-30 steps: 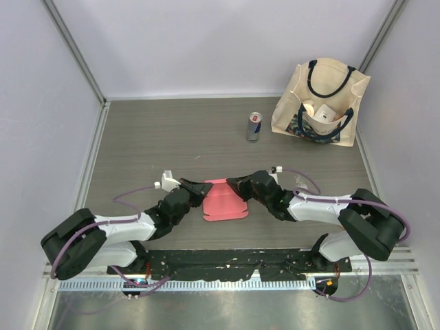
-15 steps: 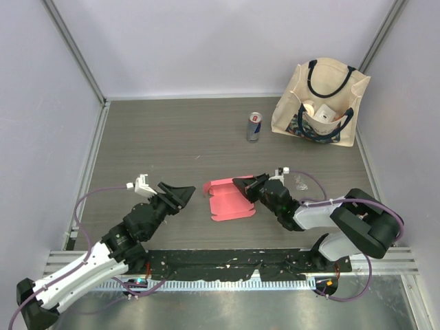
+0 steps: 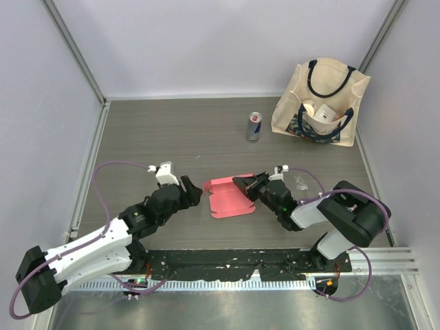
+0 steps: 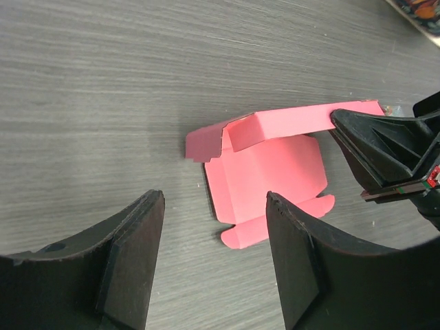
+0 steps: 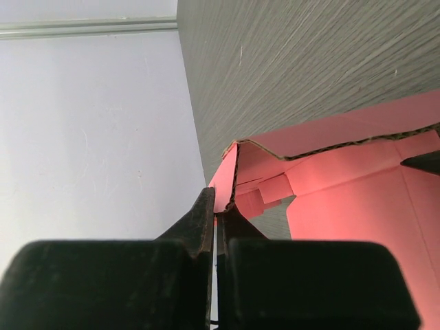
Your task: Fold the paper box
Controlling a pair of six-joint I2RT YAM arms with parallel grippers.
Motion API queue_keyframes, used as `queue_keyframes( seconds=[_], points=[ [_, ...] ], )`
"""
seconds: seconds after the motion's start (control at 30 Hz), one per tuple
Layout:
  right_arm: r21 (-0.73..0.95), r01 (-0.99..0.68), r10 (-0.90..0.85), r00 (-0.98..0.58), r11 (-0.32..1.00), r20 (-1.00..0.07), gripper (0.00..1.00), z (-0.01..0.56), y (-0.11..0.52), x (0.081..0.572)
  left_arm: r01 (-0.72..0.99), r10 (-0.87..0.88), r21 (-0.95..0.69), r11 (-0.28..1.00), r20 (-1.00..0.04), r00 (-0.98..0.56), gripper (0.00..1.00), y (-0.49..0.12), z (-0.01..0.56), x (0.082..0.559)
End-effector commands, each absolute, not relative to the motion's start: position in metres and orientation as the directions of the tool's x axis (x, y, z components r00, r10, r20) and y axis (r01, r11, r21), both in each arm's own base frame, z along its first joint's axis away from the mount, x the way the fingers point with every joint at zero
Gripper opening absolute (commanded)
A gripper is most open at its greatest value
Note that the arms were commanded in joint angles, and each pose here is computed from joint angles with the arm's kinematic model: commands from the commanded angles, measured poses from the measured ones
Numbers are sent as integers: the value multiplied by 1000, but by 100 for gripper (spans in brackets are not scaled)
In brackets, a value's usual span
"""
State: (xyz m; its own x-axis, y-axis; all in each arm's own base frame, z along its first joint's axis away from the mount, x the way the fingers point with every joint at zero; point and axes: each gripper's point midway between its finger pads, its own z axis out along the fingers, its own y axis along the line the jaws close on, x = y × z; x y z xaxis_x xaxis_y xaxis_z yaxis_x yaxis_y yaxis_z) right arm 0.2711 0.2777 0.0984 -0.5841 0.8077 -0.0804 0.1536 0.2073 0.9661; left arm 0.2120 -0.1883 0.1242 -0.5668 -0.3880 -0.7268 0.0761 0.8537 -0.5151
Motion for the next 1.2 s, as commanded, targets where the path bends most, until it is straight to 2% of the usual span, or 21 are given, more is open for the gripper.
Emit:
queue_keyframes(
  seconds=[0.0, 0.2, 0.4, 0.6, 0.73, 0.9, 1.17],
  points=[
    [969, 152, 810, -582, 197, -73, 2, 91, 273, 273, 155, -330, -468, 870, -786, -523, 64, -202, 147, 234],
    [971, 160, 807, -589, 177, -50, 2, 90, 275, 276, 123, -285, -419, 899, -776, -563, 60, -202, 132, 248],
    [970, 168, 808, -588, 173, -42, 2, 89, 274, 278, 178, -252, -422, 889, -776, -578, 59, -217, 132, 257],
    [971, 167, 806, -591, 169, -38, 2, 90, 275, 279, 205, -216, -425, 882, -750, -625, 51, -235, 124, 260],
    [971, 169, 805, -592, 170, -38, 2, 89, 275, 279, 155, -200, -383, 911, -738, -645, 37, -232, 116, 266],
    [972, 167, 802, -596, 164, -33, 2, 89, 276, 278, 120, -174, -340, 933, -716, -676, 32, -233, 104, 270],
    [970, 170, 804, -594, 173, -39, 2, 86, 276, 279, 132, -175, -374, 918, -681, -711, 6, -244, 102, 266]
  ],
)
